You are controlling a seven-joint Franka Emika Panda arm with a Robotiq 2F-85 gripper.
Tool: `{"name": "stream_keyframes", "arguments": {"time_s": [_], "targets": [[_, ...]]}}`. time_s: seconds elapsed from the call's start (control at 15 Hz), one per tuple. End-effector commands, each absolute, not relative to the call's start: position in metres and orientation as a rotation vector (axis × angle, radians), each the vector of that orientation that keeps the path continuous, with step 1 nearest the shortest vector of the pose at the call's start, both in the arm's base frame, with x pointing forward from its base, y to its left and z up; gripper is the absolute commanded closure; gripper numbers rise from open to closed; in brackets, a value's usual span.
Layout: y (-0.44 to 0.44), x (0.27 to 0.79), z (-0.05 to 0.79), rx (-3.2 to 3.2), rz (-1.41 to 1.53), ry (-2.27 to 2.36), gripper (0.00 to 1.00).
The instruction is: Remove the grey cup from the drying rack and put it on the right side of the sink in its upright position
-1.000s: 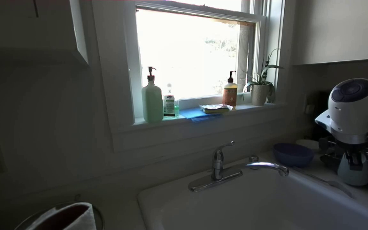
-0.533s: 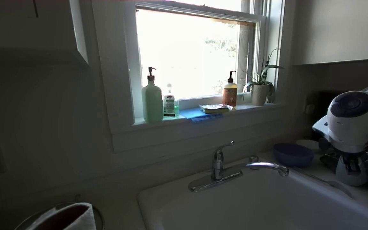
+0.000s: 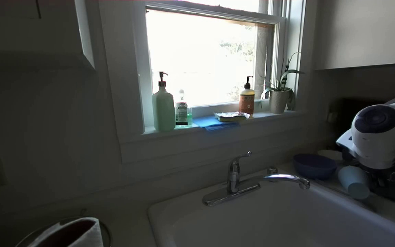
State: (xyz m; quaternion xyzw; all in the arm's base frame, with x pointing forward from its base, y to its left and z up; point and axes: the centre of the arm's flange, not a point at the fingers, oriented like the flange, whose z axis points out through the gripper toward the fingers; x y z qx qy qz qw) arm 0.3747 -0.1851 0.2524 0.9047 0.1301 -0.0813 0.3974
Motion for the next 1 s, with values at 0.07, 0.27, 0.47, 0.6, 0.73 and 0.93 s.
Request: {"name": "stream_keyframes", "arguments": {"time_s": [0.07,0.27,0.47,0.6,0.73,0.93], "targets": [[-0.193,0.377,0.249,2.277,-0.225,0.343,0.0],[-0.196,0.378,0.251,2.282,-0.23,0.34,0.0],[-0.203,0.382,0.26,2.302,-0.219,0.324,0.0],[-0.213,0.388,0.273,2.329,-0.211,0.31,0.0],[-0.226,0.396,0.289,2.389,-0.205,0.287,0.0],[-0.226,0.393,0.285,2.422,-0.212,0.251,0.0]]}}
